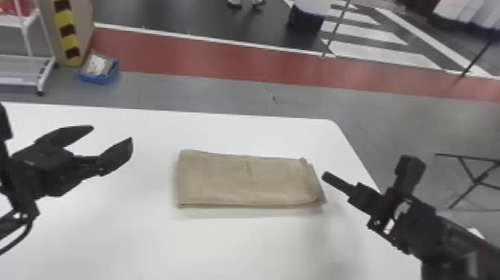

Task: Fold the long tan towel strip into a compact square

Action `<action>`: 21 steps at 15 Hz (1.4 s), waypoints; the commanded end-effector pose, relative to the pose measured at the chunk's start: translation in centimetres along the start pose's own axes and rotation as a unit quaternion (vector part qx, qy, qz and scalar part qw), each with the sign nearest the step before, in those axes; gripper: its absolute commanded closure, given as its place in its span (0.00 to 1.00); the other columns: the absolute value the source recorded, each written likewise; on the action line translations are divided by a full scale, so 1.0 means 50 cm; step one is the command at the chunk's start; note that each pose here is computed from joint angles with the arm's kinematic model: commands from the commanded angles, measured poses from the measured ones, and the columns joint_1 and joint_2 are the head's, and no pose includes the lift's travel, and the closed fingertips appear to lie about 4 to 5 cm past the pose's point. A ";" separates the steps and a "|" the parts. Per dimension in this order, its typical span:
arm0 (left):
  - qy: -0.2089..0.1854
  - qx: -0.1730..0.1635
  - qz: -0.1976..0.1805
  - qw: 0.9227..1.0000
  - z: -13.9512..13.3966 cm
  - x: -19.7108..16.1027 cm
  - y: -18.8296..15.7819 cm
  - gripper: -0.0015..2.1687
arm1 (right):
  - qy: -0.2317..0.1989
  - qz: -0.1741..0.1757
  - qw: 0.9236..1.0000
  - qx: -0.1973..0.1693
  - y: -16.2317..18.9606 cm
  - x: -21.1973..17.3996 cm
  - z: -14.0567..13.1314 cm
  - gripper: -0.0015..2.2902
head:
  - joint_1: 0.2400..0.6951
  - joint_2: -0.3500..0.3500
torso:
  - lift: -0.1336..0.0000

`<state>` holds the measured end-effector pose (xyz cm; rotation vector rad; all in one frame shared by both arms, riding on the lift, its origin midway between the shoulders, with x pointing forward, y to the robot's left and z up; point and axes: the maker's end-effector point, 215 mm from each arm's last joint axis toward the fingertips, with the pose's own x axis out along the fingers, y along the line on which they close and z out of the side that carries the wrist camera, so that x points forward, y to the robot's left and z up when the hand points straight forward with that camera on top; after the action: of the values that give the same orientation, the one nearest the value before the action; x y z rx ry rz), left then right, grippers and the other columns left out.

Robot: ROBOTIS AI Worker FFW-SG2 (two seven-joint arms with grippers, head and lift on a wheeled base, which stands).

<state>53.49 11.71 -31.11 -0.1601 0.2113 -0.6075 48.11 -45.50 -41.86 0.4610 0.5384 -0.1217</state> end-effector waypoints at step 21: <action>0.134 0.025 0.042 0.990 -0.250 0.170 -0.151 0.13 | -0.080 0.009 0.997 0.004 -0.080 -0.196 0.073 0.06 | 1.00 0.00 | 0.07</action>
<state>53.12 -0.38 -42.09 -0.0389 0.4464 -0.5519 40.67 -50.67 -35.59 0.4636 0.3805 -0.1378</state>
